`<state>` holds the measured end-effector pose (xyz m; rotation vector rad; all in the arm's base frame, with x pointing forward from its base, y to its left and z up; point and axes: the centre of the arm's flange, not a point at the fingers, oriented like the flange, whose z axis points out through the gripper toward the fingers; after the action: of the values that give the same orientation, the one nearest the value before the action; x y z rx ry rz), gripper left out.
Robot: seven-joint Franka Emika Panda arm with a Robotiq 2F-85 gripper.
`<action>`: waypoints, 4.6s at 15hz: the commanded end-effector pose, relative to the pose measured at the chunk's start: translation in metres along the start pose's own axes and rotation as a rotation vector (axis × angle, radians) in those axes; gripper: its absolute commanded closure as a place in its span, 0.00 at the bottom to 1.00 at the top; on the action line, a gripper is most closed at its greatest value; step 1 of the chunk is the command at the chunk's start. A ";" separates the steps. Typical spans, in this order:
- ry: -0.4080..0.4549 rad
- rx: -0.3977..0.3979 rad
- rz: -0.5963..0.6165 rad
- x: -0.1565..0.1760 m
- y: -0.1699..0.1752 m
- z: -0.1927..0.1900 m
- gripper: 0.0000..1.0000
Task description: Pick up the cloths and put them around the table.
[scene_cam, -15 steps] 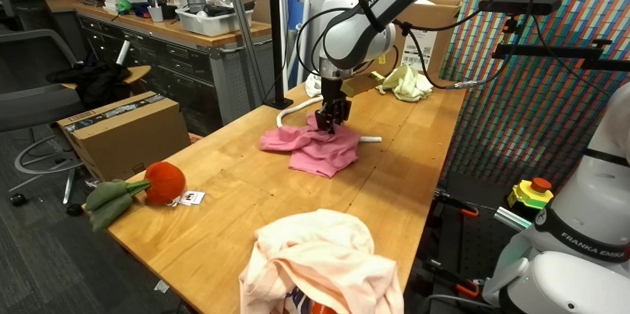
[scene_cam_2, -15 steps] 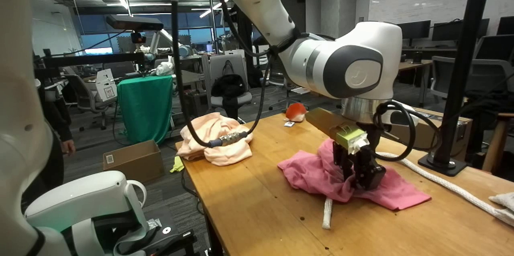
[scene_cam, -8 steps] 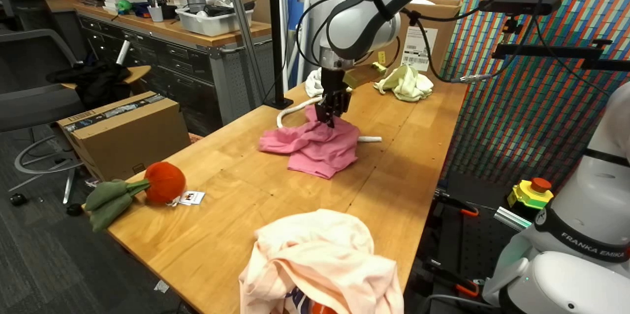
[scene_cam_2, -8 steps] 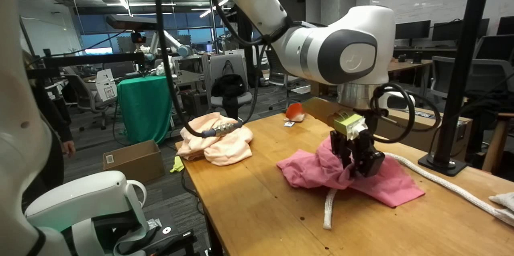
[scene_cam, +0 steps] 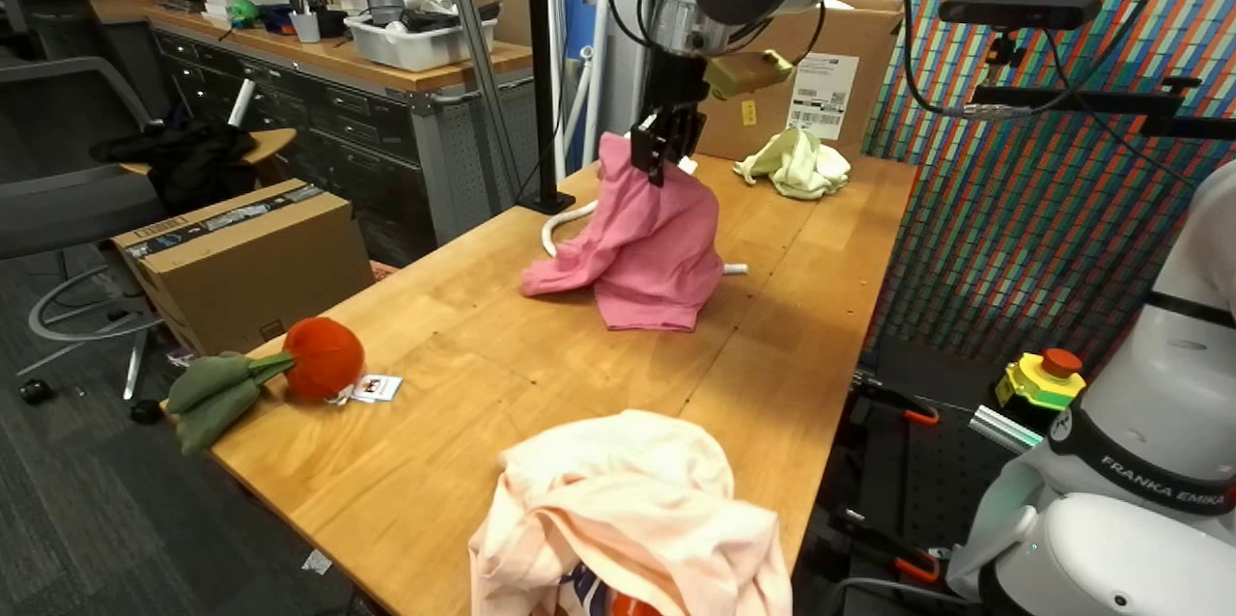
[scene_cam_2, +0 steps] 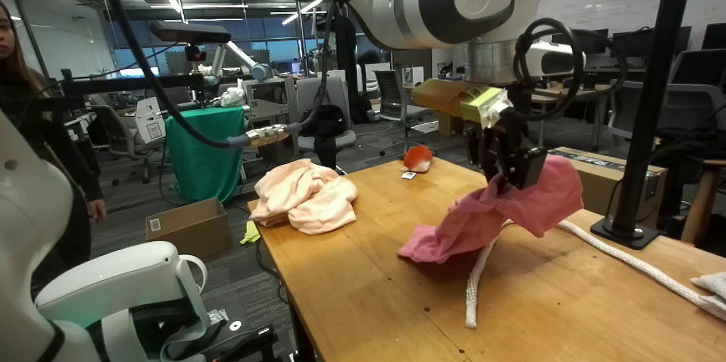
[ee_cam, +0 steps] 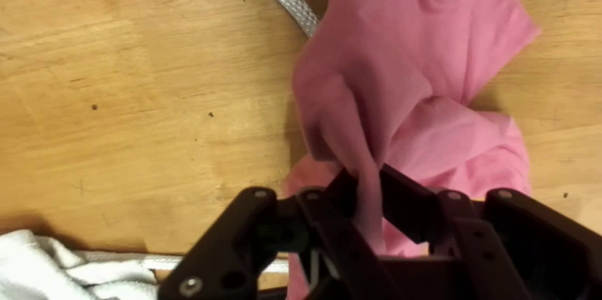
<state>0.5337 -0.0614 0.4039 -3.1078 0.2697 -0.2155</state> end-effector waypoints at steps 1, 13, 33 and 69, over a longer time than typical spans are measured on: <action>0.057 0.010 0.008 -0.024 0.013 -0.045 0.91; 0.183 0.036 0.118 -0.082 0.059 -0.115 0.91; 0.127 0.009 0.314 -0.180 0.089 -0.137 0.91; -0.123 -0.077 0.331 -0.087 0.095 0.023 0.00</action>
<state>0.4279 -0.1484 0.3408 -3.0267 0.8232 0.0302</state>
